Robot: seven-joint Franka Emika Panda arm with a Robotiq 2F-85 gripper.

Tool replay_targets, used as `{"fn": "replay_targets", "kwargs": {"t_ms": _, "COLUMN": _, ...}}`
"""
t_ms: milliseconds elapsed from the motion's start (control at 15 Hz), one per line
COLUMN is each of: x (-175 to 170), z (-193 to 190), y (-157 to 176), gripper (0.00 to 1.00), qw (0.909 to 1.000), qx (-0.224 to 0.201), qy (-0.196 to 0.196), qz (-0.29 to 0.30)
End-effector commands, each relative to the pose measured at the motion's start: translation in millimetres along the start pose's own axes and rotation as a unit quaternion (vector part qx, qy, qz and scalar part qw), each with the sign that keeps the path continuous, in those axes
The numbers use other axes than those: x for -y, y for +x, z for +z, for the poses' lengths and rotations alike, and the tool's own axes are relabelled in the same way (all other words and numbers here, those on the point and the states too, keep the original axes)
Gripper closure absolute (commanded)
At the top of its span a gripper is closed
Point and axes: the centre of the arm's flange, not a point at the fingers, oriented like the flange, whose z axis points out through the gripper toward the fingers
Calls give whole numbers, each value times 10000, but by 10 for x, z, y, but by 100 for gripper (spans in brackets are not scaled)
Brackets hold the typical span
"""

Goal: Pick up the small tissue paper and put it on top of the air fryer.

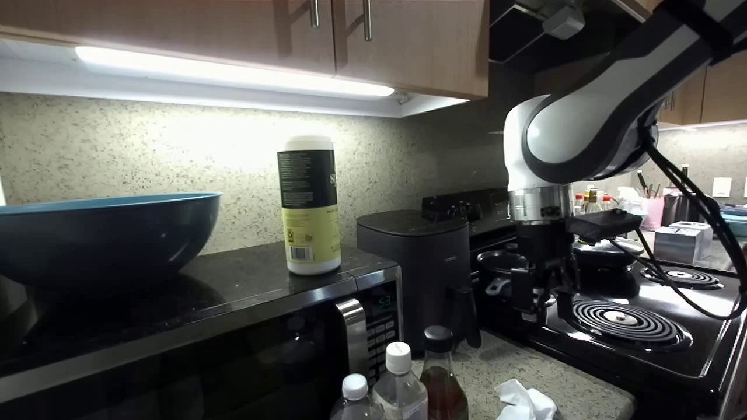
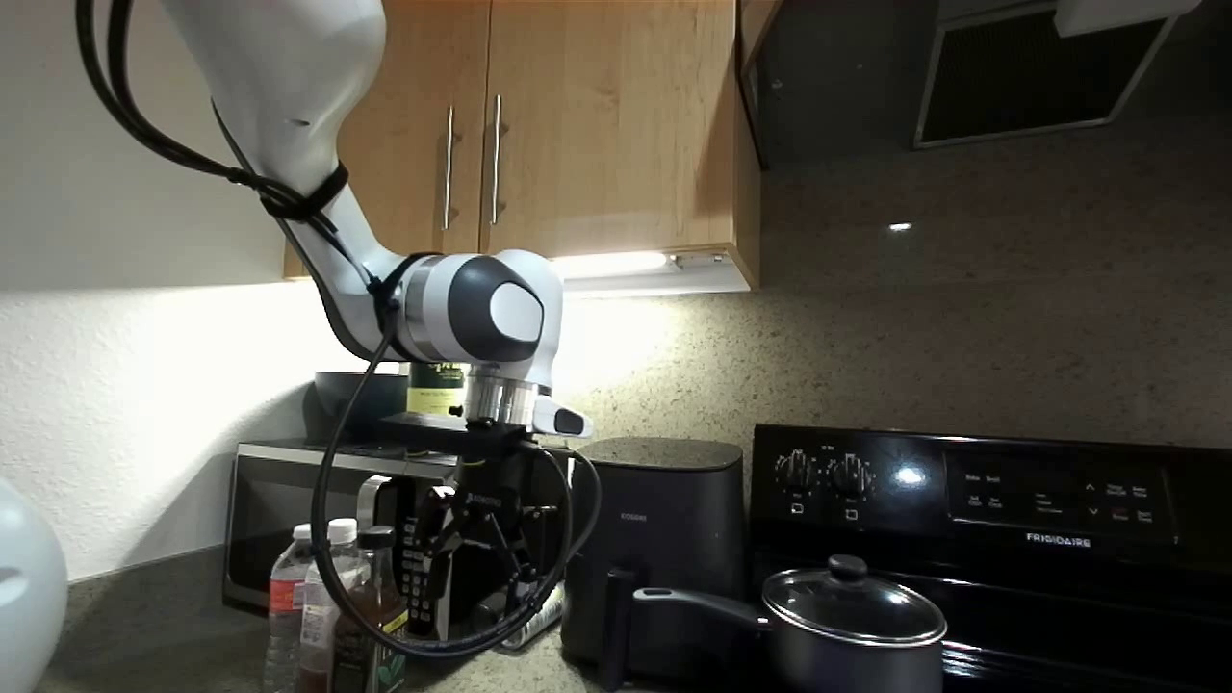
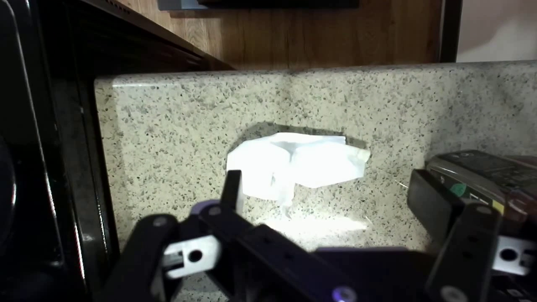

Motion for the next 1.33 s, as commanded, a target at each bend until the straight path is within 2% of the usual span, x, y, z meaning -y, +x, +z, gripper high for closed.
{"fn": "replay_targets", "kwargs": {"t_ms": 0, "x": 0, "z": -5, "y": 2, "gripper": 0, "qw": 10000, "qx": -5, "qy": 0, "qz": 0}}
{"fn": "replay_targets", "kwargs": {"t_ms": 267, "x": 46, "z": 287, "y": 164, "gripper": 0, "qw": 9996, "qx": 273, "qy": 65, "qz": -80}}
{"fn": "replay_targets", "kwargs": {"t_ms": 533, "x": 143, "z": 674, "y": 278, "gripper": 0, "qw": 9976, "qx": 633, "qy": -150, "qz": -222}}
{"fn": "replay_targets", "kwargs": {"t_ms": 667, "x": 165, "z": 746, "y": 312, "gripper": 0, "qw": 9972, "qx": 726, "qy": -147, "qz": -85}}
{"fn": "replay_targets", "kwargs": {"t_ms": 733, "x": 128, "z": 675, "y": 176, "gripper": 0, "qw": 9973, "qx": 708, "qy": -107, "qz": -130}}
{"fn": "replay_targets", "kwargs": {"t_ms": 1067, "x": 132, "z": 713, "y": 212, "gripper": 0, "qw": 9970, "qx": 752, "qy": -110, "qz": -131}}
{"fn": "replay_targets", "kwargs": {"t_ms": 1267, "x": 165, "z": 952, "y": 434, "gripper": 0, "qw": 9948, "qx": 927, "qy": -228, "qz": -343}}
